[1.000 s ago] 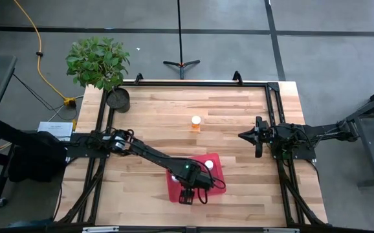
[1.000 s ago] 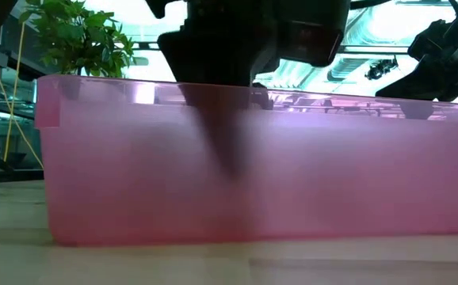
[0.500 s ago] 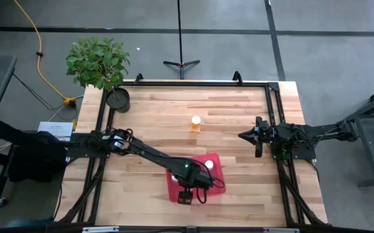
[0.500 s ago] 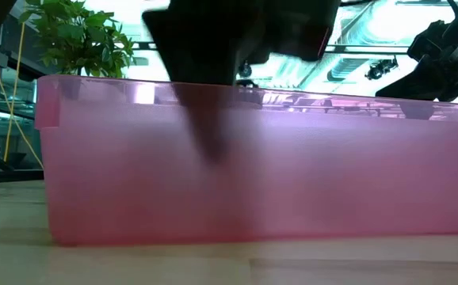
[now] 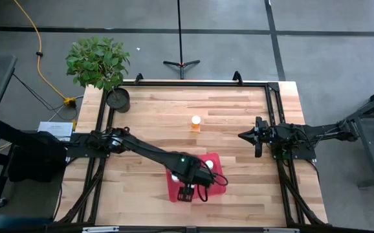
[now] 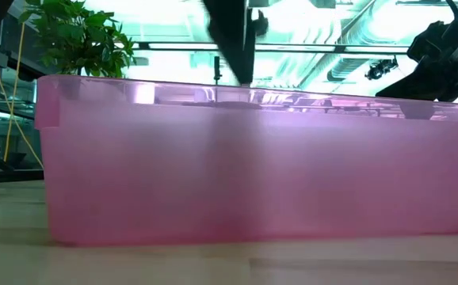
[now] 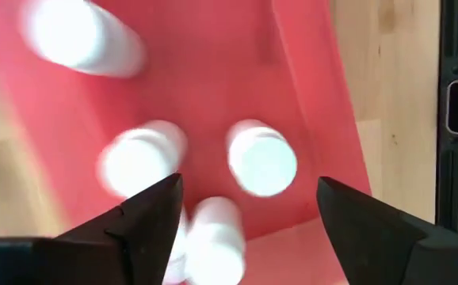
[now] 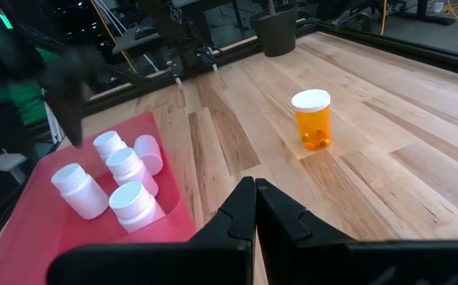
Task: Pick and place pill bottles into a basket
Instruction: Put the orange pill bottle into the bin
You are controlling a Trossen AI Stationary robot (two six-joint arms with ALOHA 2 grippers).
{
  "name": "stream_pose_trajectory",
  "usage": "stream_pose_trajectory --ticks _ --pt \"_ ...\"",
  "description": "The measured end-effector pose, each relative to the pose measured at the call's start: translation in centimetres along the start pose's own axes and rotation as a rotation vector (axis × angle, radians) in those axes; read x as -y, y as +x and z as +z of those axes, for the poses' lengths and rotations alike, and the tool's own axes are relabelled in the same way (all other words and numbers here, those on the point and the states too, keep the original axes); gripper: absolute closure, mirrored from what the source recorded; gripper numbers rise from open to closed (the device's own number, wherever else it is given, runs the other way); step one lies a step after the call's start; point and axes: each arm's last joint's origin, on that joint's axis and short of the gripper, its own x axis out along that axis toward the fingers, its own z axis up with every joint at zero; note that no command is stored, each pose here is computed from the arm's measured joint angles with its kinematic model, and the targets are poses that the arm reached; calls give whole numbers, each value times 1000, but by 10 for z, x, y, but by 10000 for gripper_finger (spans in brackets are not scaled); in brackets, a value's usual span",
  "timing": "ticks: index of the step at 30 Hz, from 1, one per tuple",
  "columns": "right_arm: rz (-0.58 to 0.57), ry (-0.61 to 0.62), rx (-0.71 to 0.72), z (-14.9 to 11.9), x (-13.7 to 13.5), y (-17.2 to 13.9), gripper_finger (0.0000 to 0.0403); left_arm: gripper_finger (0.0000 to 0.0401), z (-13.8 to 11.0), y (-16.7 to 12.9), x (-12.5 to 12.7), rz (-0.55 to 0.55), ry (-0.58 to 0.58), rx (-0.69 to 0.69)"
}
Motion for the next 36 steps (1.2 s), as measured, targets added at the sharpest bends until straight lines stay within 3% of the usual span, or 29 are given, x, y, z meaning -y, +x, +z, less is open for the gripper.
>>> stream_pose_trajectory --ticks 3,8,16,22,25,30,36 --pt "-6 -1 0 0 0 0 403 93 3 -32 -1 67 4 59" --pt "-8 0 1 0 0 0 403 129 2 -76 -10 96 -34 276" --pt "-11 1 -9 -1 0 1 403 208 -20 -158 -39 212 -100 523" --pt "-18 4 -27 -2 1 2 403 272 -37 -205 -59 210 -75 719" --pt "-18 2 -34 -3 0 3 403 303 -45 -213 -68 188 -55 807" --pt "-14 2 -38 -3 0 3 403 353 -70 -193 -87 205 -104 854" --pt "-13 -1 -36 -3 0 3 403 378 -132 -171 -98 194 -200 974"
